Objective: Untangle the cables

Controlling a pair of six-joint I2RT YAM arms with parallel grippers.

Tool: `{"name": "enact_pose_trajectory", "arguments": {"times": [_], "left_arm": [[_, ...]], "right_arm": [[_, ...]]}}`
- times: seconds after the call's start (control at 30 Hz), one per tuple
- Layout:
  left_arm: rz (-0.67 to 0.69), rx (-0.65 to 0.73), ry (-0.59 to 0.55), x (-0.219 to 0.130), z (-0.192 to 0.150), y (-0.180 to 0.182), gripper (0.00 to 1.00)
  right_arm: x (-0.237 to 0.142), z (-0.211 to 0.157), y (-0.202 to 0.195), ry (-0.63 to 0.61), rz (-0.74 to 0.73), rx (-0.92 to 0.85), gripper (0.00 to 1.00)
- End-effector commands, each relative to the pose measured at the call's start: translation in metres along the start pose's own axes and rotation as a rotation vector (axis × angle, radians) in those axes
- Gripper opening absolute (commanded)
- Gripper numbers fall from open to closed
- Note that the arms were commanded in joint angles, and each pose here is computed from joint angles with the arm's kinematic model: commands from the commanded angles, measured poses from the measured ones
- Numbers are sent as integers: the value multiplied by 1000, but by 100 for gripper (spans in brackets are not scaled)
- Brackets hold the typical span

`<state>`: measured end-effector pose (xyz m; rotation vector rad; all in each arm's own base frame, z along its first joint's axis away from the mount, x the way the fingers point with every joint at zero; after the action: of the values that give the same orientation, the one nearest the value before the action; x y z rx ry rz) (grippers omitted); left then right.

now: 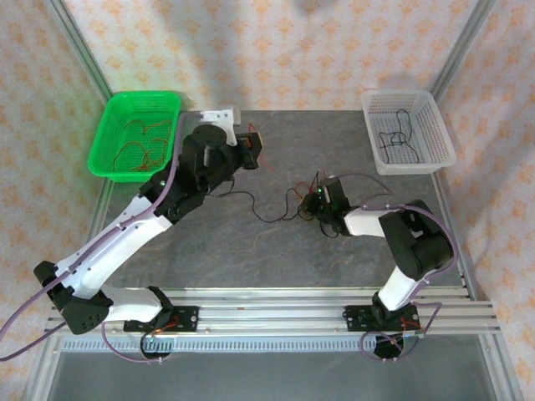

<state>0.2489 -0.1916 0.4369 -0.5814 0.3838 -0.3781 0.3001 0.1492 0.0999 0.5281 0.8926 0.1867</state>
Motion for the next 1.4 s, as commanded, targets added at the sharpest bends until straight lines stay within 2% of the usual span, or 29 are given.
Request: {"name": "enact_pose_trajectory", "arguments": {"times": [0.0,0.17,0.3,0.4,0.7,1.03,1.37], "left_arm": [[34,57,-80,-25,26,-6,0],[104,105,-159,-38,46,-10,0],[226,141,-218,-34,58,-1,0],[299,145,-221,-21,67,14,0],[430,104,-270,2,97,60,0],[615,54,-376,4,139,123,0],[850,0,-473,21,166,207,0]], "right_arm": [[5,-7,-14,4,-61,16,25],[5,-8,-13,16,-53,18,28],[-5,-2,-5,18,-26,1,42],[-18,4,4,14,-18,-31,52],[-77,15,28,-40,47,-111,80],[-138,24,42,-125,121,-146,85],[-151,19,42,-111,158,-159,86]]}}
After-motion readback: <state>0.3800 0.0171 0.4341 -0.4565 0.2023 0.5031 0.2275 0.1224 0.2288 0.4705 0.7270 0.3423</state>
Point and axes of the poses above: each hand's point on the last joint's axis, 136 mm out from that joint toward the fingers, its own x axis out along the fingers, its own y axis along the line the jaws close on, z = x × y, the point moved 10 cm from there along -x, back along the fingers, and after that the axes turned 7 degrees about -x, right-handed, at the moved point
